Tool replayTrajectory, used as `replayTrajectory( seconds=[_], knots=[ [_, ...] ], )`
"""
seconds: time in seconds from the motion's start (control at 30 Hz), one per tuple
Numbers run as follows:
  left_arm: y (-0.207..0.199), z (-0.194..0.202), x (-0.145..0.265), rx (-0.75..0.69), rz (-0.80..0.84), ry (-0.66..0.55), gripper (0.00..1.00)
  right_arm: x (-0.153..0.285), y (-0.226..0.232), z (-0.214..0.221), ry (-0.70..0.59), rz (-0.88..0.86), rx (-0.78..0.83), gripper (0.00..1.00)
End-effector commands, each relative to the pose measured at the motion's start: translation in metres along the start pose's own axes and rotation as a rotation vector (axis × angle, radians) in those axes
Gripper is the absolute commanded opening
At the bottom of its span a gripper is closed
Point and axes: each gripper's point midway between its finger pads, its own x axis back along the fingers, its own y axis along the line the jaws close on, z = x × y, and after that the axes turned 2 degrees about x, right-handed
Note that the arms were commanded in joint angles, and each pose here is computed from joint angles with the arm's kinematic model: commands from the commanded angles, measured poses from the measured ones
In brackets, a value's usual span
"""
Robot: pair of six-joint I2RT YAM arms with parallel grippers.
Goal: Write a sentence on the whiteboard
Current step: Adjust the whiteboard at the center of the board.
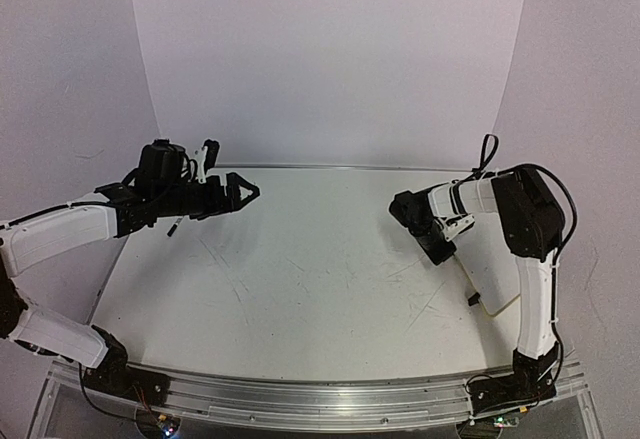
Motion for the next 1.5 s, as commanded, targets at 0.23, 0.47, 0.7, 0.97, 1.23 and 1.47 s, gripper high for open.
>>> replayTrajectory(
  seconds=[0.23, 0.47, 0.7, 0.97, 1.23, 1.47],
  knots=[
    [-0.004, -0.011, 0.006, -0.005, 0.01, -0.06, 0.99, 0.064, 0.08, 0.085, 0.093, -0.408, 0.336, 0.17],
    [0.006, -0.007, 0.005, 0.007, -0.025, -0.065, 1.0, 0.108, 0.095, 0.136, 0.114, -0.601, 0.589, 0.21],
    [0.012, -0.007, 0.005, 0.028, -0.054, -0.077, 0.99, 0.159, 0.091, 0.184, 0.123, -0.81, 0.864, 0.21],
    [0.019, -0.002, 0.0, 0.064, -0.073, -0.068, 0.99, 0.164, 0.069, 0.137, -0.025, -0.715, 0.817, 0.48],
    [0.008, -0.008, -0.007, 0.043, -0.032, -0.054, 1.0, 0.11, 0.078, 0.083, 0.005, -0.541, 0.552, 0.95],
    [0.004, -0.01, -0.002, 0.029, -0.02, -0.064, 0.99, 0.083, 0.094, 0.072, 0.026, -0.447, 0.365, 0.85]
  ],
)
